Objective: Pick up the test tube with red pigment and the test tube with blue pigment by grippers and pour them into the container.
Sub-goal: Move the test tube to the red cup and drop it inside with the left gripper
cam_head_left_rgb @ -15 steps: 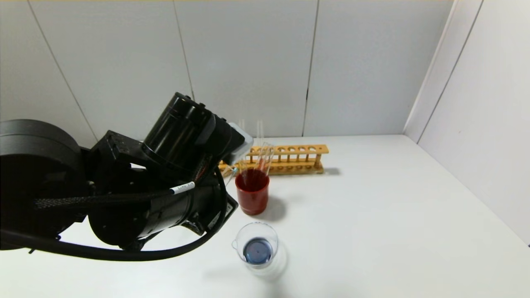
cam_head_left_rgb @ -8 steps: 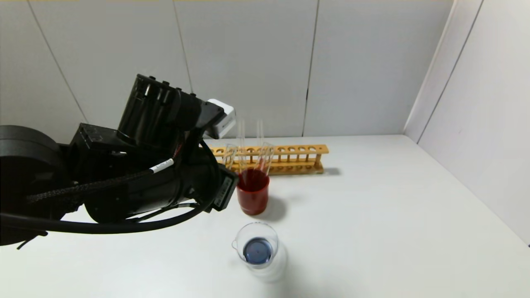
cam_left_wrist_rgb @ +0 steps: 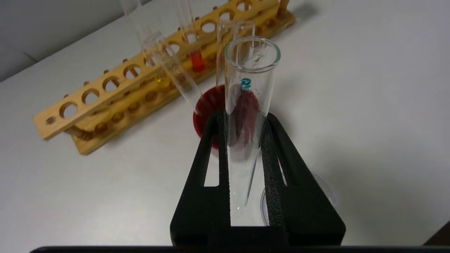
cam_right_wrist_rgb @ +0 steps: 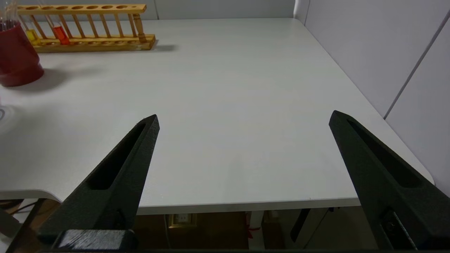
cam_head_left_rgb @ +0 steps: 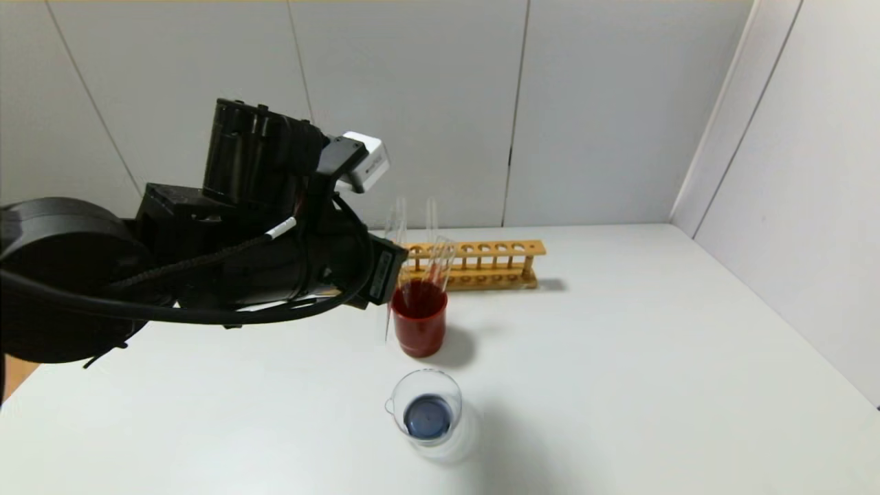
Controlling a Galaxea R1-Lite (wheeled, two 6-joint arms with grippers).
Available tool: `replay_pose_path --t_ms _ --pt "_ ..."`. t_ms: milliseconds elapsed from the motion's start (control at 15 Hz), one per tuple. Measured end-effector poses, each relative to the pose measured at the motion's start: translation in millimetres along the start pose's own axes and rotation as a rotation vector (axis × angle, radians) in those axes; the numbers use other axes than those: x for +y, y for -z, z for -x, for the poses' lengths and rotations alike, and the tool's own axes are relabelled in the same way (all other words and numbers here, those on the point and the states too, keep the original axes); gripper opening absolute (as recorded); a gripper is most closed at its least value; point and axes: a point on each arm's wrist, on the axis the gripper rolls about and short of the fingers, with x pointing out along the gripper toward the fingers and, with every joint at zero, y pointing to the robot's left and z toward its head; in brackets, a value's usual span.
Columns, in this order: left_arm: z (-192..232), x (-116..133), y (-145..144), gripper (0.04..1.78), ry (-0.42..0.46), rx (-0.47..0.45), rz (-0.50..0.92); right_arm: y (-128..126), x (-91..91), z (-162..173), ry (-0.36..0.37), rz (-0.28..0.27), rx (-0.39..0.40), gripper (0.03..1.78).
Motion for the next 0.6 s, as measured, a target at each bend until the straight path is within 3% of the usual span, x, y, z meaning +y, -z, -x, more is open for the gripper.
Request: replay_pose_path --t_ms 200,400,600 --pt "-13 10 -9 0.33 0.059 -0.095 0.019 0 0.0 0 0.001 0.0 0.0 1.7" --pt "-27 22 -14 0.33 0.056 -0.182 0.029 0 0.0 0 0.0 0.0 0.0 1.7" --pt "-40 34 -12 0.33 0.063 -0.204 0.038 0 0.0 0 0.001 0.0 0.0 1.7"
